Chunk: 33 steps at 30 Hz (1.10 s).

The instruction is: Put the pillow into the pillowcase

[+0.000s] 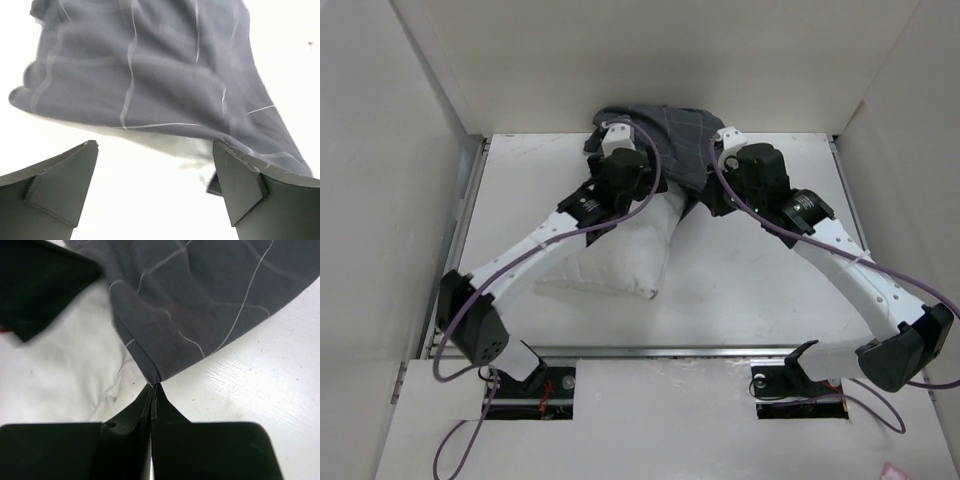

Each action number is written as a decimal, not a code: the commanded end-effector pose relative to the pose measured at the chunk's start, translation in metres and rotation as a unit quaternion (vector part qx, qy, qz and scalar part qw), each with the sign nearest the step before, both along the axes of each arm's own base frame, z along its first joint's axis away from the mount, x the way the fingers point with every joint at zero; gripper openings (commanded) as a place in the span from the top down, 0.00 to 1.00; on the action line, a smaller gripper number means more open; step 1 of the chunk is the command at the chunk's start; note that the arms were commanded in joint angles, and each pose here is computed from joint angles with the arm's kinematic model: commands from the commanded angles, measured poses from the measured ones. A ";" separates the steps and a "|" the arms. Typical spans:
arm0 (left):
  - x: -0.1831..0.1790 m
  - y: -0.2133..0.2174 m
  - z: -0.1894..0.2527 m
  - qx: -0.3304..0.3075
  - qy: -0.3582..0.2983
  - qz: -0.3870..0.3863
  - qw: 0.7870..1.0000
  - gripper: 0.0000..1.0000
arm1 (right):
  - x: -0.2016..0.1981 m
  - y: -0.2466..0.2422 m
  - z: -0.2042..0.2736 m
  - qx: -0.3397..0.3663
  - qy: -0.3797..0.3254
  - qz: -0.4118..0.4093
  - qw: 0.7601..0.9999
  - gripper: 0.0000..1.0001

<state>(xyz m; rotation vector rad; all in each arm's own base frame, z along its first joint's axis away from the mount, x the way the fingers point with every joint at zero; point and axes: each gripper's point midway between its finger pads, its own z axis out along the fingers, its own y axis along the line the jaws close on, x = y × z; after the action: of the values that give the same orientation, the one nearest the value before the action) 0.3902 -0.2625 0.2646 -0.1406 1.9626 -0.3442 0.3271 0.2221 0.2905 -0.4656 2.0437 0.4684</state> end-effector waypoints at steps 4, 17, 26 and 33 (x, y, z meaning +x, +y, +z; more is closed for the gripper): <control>-0.054 0.028 0.019 0.003 0.016 -0.061 0.998 0.00 | 0.003 -0.003 0.007 0.009 -0.003 -0.024 1.000 1.00; -0.094 -0.007 -0.122 0.082 0.184 -0.226 0.953 0.00 | -0.002 0.011 0.009 0.028 0.010 0.017 0.999 1.00; -0.007 -0.029 -0.056 0.012 0.063 -0.112 0.992 1.00 | -0.026 0.013 0.006 0.030 0.031 0.062 0.997 1.00; 0.027 -0.010 0.076 -0.093 -0.115 -0.001 0.989 1.00 | -0.042 0.008 0.035 0.050 -0.001 0.078 0.996 1.00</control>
<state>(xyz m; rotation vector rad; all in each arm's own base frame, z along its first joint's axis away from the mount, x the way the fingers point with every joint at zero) 0.3860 -0.2813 0.2120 0.0342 2.0982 -0.3815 0.3068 0.2227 0.2744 -0.5217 2.1284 0.5344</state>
